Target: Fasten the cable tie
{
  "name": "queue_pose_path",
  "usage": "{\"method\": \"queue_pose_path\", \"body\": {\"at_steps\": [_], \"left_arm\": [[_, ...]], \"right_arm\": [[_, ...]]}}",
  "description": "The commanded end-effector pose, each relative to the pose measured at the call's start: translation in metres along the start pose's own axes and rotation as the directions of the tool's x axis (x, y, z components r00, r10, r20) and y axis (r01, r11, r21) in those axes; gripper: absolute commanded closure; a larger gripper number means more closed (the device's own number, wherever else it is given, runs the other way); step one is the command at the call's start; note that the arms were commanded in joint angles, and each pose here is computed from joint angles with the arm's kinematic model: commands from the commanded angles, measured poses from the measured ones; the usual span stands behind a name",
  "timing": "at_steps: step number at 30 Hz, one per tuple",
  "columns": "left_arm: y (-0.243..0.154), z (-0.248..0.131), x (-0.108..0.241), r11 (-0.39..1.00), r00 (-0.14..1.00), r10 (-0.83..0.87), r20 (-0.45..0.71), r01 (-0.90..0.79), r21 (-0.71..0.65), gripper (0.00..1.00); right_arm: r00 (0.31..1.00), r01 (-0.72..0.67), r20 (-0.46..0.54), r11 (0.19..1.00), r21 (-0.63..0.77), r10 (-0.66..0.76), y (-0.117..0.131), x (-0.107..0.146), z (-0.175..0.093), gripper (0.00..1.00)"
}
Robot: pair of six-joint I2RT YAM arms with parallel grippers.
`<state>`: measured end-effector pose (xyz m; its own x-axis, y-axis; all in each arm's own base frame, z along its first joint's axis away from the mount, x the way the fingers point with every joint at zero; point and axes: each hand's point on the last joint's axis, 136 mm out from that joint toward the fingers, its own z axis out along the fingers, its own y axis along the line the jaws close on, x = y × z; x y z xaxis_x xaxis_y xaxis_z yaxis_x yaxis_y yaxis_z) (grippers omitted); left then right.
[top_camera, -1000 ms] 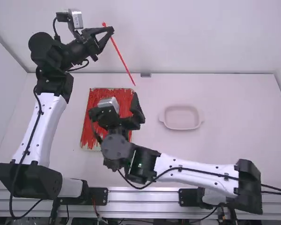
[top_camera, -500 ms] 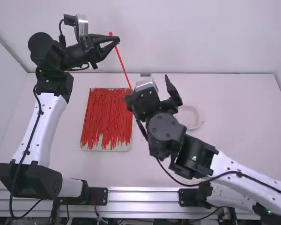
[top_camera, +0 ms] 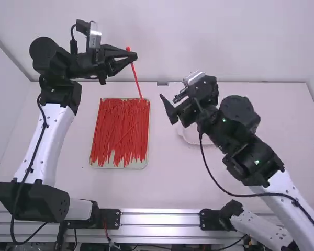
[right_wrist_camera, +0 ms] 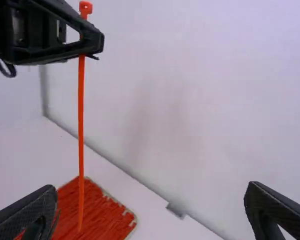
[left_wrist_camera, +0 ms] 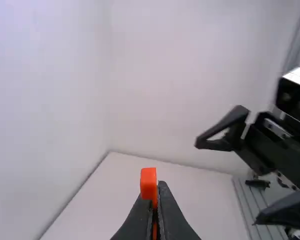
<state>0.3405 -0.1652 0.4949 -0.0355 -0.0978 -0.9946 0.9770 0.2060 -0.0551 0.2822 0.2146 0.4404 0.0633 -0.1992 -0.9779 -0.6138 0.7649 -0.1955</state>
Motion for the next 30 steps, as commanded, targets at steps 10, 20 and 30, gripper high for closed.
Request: {"method": "queue_pose_path", "body": {"at_steps": [10,20,30], "left_arm": [[-0.025,-0.001,0.0,0.994,0.999,0.012,-0.05,-0.006,0.113,0.98],[-0.04,0.006,-0.012,0.988,0.999,0.007,-0.039,-0.001,0.152,0.98],[-0.046,0.016,-0.021,0.988,1.0,0.012,0.001,-0.012,0.156,0.98]], "right_arm": [[0.978,-0.101,0.106,0.858,-0.503,0.178,0.013,-0.017,0.007,0.0],[0.954,-0.164,0.061,0.68,-0.715,0.294,0.008,-0.006,0.026,0.02],[0.944,-0.181,0.026,0.585,-0.791,0.328,0.028,0.003,0.048,0.07]]}}
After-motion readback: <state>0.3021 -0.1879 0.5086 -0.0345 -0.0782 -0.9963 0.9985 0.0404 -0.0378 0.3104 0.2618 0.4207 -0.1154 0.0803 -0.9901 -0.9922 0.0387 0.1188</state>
